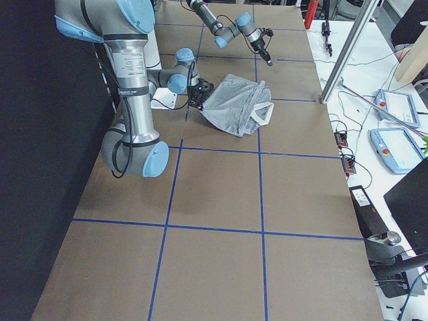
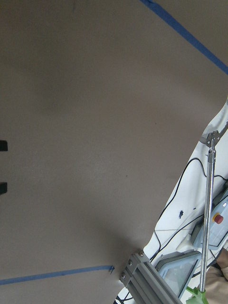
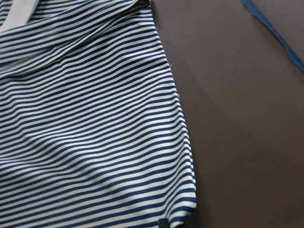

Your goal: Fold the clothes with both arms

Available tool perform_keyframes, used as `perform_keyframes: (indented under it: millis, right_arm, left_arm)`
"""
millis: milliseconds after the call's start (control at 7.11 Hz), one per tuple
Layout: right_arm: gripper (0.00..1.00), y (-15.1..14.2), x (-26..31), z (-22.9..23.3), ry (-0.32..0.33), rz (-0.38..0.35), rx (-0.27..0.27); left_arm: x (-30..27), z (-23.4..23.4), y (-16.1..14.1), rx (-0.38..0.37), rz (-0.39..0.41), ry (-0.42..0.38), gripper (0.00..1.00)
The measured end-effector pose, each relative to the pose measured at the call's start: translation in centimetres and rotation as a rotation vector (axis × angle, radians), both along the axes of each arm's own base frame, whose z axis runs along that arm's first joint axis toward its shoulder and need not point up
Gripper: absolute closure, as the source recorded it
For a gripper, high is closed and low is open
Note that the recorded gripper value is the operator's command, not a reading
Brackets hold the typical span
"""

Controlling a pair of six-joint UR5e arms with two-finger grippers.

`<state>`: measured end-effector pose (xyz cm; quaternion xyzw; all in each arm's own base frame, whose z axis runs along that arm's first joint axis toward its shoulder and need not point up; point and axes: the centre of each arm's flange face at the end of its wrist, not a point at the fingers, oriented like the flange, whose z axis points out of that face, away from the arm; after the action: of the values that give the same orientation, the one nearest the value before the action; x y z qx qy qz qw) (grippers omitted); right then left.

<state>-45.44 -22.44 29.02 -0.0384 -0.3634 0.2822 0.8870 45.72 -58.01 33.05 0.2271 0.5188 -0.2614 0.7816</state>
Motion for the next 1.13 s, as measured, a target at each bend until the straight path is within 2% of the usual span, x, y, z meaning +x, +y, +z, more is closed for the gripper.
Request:
perform_keyframes:
  millis: [141,281,422,563,703,844,985,1125]
  right_arm:
    - [0.01,4.7,-0.2,-0.1,0.049,-0.087,-0.018]
    - [0.00,9.0,-0.7,0.3,0.094,-0.146,-0.037]
    - [0.00,11.3,-0.7,0.3,0.106,-0.157,-0.046]
    - [0.00,11.9,0.0,-0.8,0.080,-0.151,-0.046]
    - [0.00,11.2,1.5,-2.4,0.035,-0.129,-0.043]
    - [0.00,8.6,3.5,-4.6,-0.025,-0.071,-0.040]
    - [0.00,4.8,5.3,-7.2,-0.091,0.008,-0.027]
    - [0.00,1.0,6.1,-9.5,-0.133,0.066,0.016]
  left_arm:
    - [-0.2,-1.2,0.3,0.016,0.007,0.020,0.69]
    - [-0.6,-3.3,1.3,0.038,0.038,0.065,0.69]
    - [-1.2,-5.2,2.7,0.054,0.091,0.112,0.68]
    - [-2.3,-6.5,4.5,0.066,0.147,0.150,0.55]
    - [-3.5,-7.0,6.4,0.067,0.206,0.182,0.05]
    - [-4.7,-6.6,8.4,0.040,0.255,0.206,0.00]
    - [-6.2,-5.8,10.6,-0.006,0.281,0.220,0.00]
    - [-6.7,-5.7,13.2,-0.053,0.312,0.223,0.00]
